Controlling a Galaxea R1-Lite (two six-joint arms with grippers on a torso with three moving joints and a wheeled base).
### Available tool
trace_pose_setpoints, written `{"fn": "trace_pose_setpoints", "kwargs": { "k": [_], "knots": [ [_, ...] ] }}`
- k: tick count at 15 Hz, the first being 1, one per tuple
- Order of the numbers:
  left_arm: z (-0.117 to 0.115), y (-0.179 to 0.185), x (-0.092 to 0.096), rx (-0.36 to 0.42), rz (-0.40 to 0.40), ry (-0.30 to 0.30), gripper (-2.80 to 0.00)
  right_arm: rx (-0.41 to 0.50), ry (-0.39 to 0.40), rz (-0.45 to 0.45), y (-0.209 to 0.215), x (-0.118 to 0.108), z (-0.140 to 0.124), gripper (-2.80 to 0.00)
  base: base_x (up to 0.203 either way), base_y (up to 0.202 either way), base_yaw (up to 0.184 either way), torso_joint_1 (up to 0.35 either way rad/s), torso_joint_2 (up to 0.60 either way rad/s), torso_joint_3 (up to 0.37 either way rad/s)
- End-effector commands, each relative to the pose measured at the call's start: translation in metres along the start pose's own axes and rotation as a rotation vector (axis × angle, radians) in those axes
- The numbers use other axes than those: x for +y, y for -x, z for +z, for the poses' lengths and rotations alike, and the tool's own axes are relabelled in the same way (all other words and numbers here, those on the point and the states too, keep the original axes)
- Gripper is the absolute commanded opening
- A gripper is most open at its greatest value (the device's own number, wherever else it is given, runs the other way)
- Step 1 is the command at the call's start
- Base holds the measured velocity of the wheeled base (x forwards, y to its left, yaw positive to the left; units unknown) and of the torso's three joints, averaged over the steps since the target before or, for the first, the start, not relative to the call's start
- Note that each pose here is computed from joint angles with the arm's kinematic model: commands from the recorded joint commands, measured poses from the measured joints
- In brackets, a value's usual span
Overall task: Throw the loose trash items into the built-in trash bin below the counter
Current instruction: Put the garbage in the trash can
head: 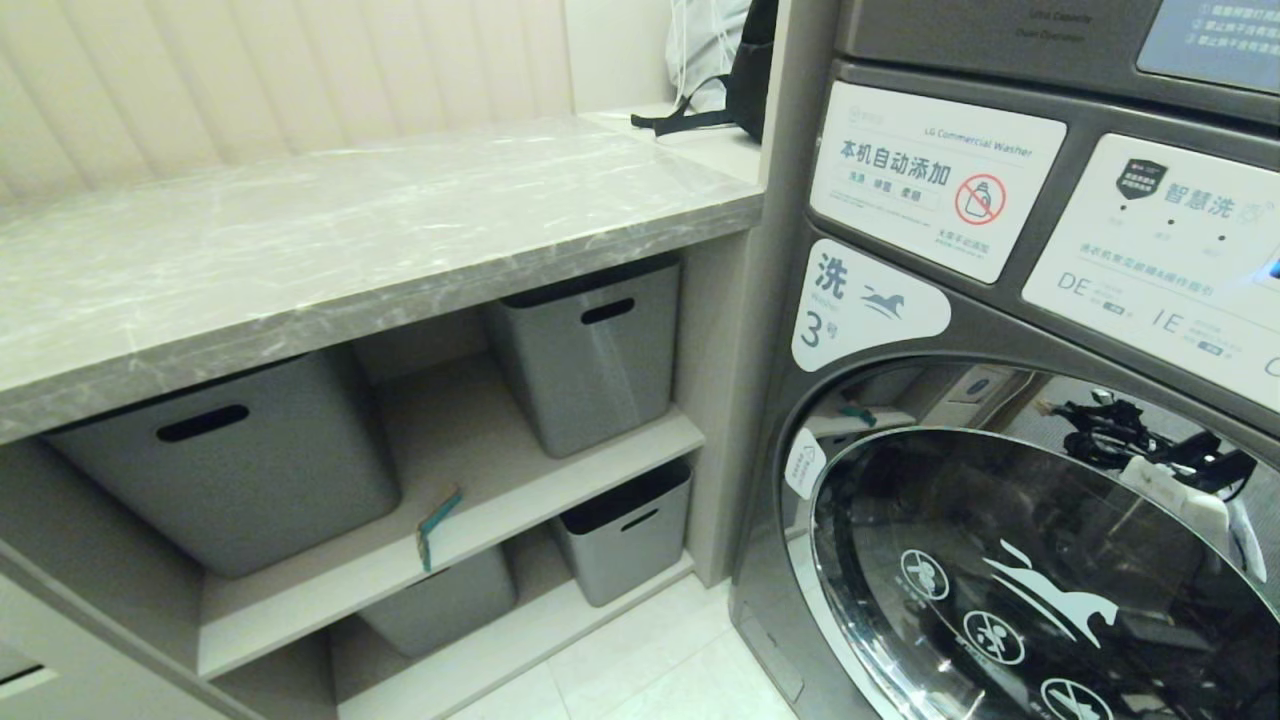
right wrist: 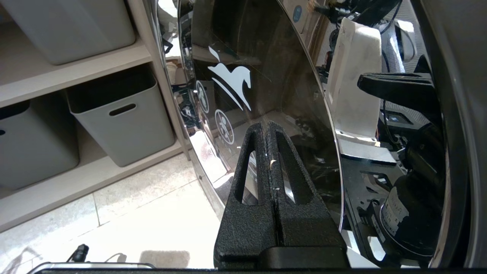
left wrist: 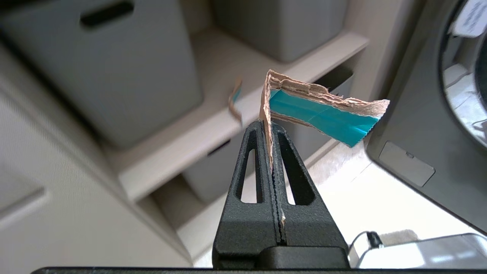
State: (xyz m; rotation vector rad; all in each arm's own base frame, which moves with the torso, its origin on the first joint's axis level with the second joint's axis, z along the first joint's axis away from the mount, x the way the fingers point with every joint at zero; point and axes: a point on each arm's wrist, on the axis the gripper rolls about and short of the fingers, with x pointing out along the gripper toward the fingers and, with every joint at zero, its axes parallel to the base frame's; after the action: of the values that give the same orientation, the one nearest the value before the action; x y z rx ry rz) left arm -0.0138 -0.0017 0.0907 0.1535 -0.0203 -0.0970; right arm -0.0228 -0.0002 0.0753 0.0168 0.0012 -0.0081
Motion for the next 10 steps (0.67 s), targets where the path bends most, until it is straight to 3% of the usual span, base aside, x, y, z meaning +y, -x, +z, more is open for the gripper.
{"fn": "trace_pose_setpoints", "kwargs": {
  "k": [1, 4, 10],
  "knots": [
    [-0.0079, 0.0094, -0.002, -0.041, 0.022, 0.011, -2.8, 0.0, 0.0, 0.0, 0.0, 0.0, 0.0, -2.8, 0.0, 0.0, 0.0, 0.0, 0.0, 0.0],
    [-0.0153, 0.0108, -0.0021, 0.061, 0.072, 0.07, -2.8, 0.0, -0.001, 0.0, 0.0, 0.0, 0.0, -2.8, 0.0, 0.0, 0.0, 0.0, 0.0, 0.0],
    [-0.0156, 0.0107, -0.0022, 0.061, 0.068, 0.067, -2.8, 0.0, 0.0, 0.0, 0.0, 0.0, 0.0, -2.8, 0.0, 0.0, 0.0, 0.0, 0.0, 0.0]
  ]
}}
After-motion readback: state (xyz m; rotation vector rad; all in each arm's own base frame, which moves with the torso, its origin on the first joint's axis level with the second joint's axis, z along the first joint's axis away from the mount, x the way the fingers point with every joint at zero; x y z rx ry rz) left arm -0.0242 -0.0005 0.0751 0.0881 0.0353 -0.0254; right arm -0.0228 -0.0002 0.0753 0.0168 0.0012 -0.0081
